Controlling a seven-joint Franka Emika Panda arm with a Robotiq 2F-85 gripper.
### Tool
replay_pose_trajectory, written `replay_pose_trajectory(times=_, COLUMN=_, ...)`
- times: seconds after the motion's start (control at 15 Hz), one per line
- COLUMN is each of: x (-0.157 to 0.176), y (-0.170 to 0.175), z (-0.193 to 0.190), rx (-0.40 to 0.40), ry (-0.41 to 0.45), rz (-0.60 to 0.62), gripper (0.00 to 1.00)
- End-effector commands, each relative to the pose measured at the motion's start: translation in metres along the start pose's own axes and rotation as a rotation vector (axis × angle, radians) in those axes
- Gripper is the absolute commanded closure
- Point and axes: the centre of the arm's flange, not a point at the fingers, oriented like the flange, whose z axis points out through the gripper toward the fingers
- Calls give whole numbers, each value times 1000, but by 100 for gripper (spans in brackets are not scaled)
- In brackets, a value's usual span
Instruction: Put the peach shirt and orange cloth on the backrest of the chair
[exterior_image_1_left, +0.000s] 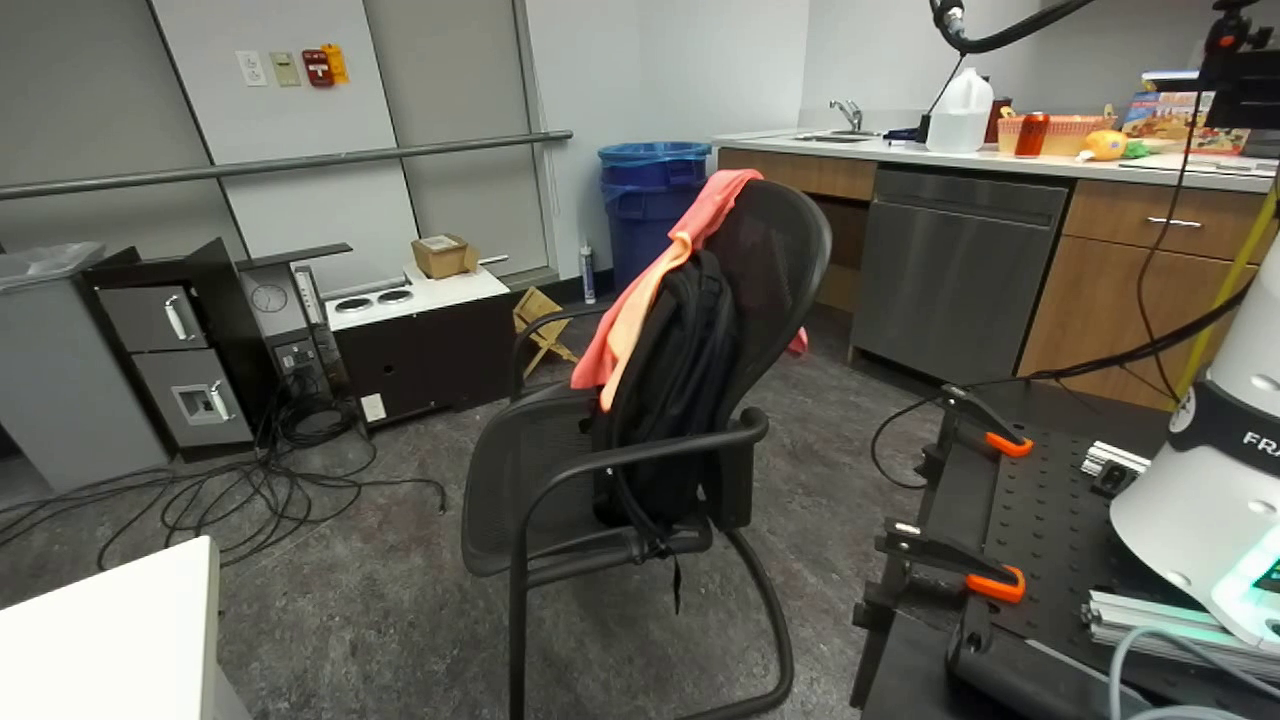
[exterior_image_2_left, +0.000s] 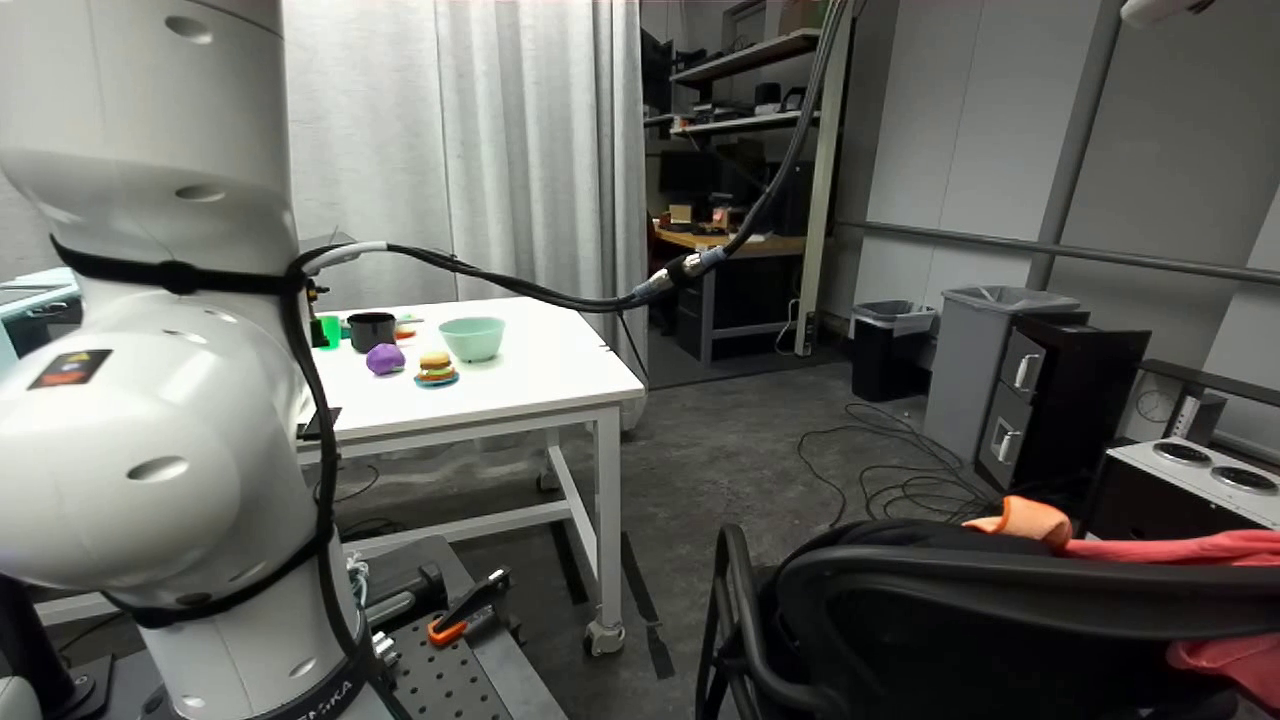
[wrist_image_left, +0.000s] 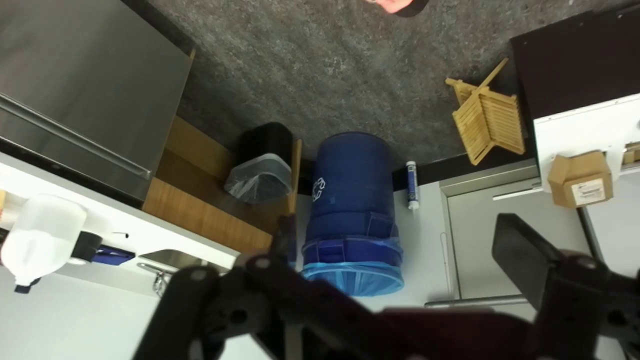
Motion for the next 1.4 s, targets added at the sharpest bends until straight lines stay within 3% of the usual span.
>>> replay_pose_trajectory(times=0.0, x=-33, y=-29, z=-11, rx=70, ry=-41, rz=-83, gripper=0)
replay_pose_trajectory(times=0.4, x=-83, y=-86, z=22, rx=109, ry=-145, rz=-197, gripper=0)
replay_pose_trajectory(times=1.0, x=-150, y=-119, z=102, rx=52, ry=-306, rz=-315, gripper=0)
replay_pose_trajectory(times=1.33, x=-190, y=-142, z=129, rx=36, ry=-358, rz=-389, gripper=0)
